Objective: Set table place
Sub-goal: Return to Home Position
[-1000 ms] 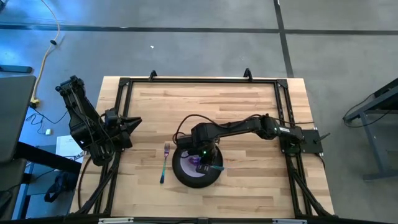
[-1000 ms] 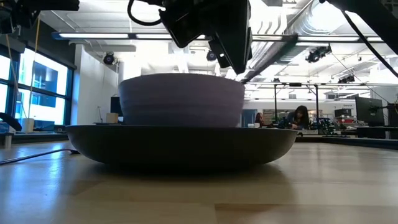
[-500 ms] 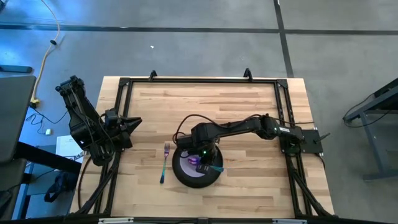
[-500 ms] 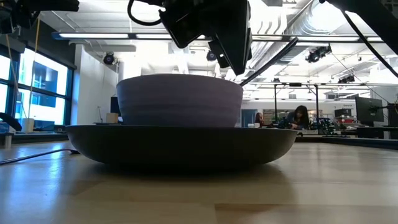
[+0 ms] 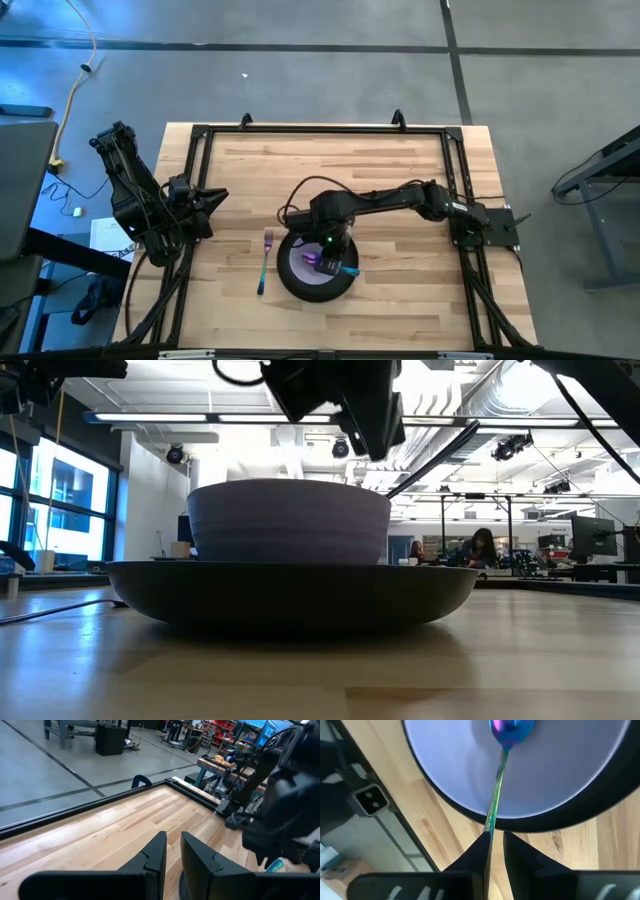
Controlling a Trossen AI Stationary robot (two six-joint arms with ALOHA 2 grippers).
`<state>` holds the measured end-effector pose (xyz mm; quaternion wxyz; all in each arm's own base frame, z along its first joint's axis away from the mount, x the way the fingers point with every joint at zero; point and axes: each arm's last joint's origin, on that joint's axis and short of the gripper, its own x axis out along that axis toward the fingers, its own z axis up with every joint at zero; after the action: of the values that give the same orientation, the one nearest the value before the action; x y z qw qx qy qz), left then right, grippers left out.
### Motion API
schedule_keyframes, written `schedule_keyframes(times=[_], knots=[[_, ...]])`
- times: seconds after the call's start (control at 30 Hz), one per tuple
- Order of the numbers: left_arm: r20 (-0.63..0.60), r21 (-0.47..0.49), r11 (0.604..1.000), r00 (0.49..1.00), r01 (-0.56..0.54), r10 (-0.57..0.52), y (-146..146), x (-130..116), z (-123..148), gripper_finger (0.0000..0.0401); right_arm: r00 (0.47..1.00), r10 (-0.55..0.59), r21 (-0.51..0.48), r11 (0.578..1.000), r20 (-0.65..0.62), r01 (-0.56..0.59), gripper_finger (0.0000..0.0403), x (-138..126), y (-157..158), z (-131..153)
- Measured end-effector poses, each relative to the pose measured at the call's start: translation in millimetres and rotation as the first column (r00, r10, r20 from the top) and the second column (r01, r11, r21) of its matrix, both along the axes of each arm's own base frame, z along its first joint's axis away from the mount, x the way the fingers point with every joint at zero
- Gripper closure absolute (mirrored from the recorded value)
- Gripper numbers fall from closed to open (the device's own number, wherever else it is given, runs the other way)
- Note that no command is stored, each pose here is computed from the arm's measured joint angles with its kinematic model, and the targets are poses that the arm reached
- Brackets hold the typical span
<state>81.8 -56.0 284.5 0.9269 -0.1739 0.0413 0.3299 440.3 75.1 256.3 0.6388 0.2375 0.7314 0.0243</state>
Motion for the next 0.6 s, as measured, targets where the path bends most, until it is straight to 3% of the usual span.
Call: schedule_keyframes(times=[0.4, 0.6], knots=[[-0.013, -0.012, 1.000, 1.000, 0.002, -0.002, -0.1, -0.1, -0.5, 0.0355, 0.993, -0.007, -0.041, 0.999, 0.120, 0.012, 0.0359, -4.3, -5.1, 30.4], [-0.013, -0.013, 1.000, 1.000, 0.002, -0.003, -0.2, 0.0, -0.5, 0.0355, 0.962, 0.023, -0.149, 0.989, 0.272, 0.019, 0.0359, -9.9, -9.5, 57.3]])
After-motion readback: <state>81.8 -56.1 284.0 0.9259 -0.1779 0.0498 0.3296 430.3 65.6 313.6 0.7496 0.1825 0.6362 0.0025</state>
